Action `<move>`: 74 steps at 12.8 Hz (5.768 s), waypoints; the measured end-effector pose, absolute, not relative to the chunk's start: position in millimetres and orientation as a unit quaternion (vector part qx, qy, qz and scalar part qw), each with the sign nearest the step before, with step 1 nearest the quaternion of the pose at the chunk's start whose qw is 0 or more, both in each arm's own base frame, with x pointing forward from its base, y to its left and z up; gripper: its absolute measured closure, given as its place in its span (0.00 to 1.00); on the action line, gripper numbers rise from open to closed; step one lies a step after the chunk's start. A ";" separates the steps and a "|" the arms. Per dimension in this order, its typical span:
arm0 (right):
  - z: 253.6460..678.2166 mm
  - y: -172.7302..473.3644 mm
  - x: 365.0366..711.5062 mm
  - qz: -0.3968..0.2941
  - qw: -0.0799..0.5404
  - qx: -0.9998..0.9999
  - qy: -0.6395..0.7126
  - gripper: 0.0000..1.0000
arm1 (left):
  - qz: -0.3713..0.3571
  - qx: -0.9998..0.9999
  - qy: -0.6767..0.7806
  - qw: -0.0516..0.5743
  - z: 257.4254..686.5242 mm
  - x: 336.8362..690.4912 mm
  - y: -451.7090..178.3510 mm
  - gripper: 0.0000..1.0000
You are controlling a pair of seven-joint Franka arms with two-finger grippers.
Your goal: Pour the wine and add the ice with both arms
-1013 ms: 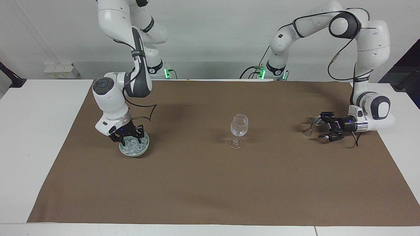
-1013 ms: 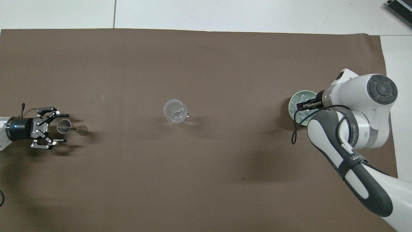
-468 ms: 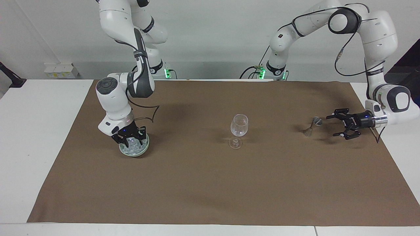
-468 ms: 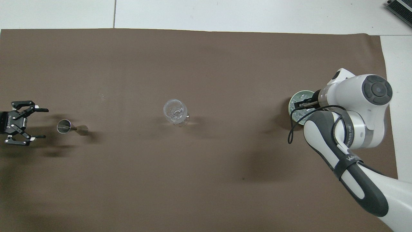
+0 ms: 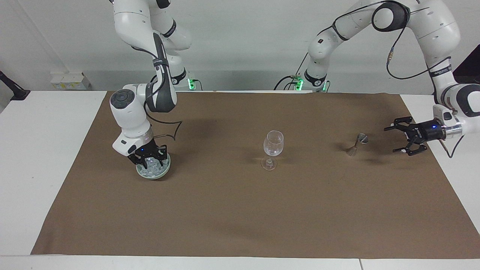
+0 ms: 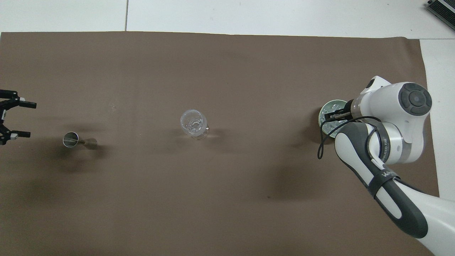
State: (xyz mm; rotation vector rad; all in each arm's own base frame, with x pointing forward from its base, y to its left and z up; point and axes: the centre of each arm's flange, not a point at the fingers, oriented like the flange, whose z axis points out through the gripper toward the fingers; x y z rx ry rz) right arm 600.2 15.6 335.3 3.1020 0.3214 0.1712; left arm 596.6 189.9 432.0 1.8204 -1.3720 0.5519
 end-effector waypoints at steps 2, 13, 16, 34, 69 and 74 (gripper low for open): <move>334.3 15.4 599.2 0.050 0.009 0.993 0.103 0.37 | 0.150 0.756 -0.524 0.362 470.1 603.7 139.3 0.00; 332.2 14.2 596.4 0.031 0.009 0.994 0.103 0.51 | -0.031 0.968 -0.244 0.044 626.5 560.7 -95.7 0.00; 333.0 14.1 596.7 0.030 0.010 0.994 0.104 0.63 | -0.009 0.990 -0.142 0.014 657.3 541.8 -101.1 0.00; 462.9 42.2 600.3 0.014 0.008 0.998 0.066 0.78 | 0.006 0.998 -0.053 -0.019 676.5 528.2 -66.2 0.00; 544.3 409.8 539.7 0.056 -0.126 0.987 -0.077 0.78 | 0.035 0.999 -0.003 -0.006 657.0 555.3 -12.7 0.00; 532.6 428.0 538.0 0.064 -0.135 0.986 -0.078 0.78 | 0.034 0.999 0.001 -0.006 656.3 555.6 -8.4 0.00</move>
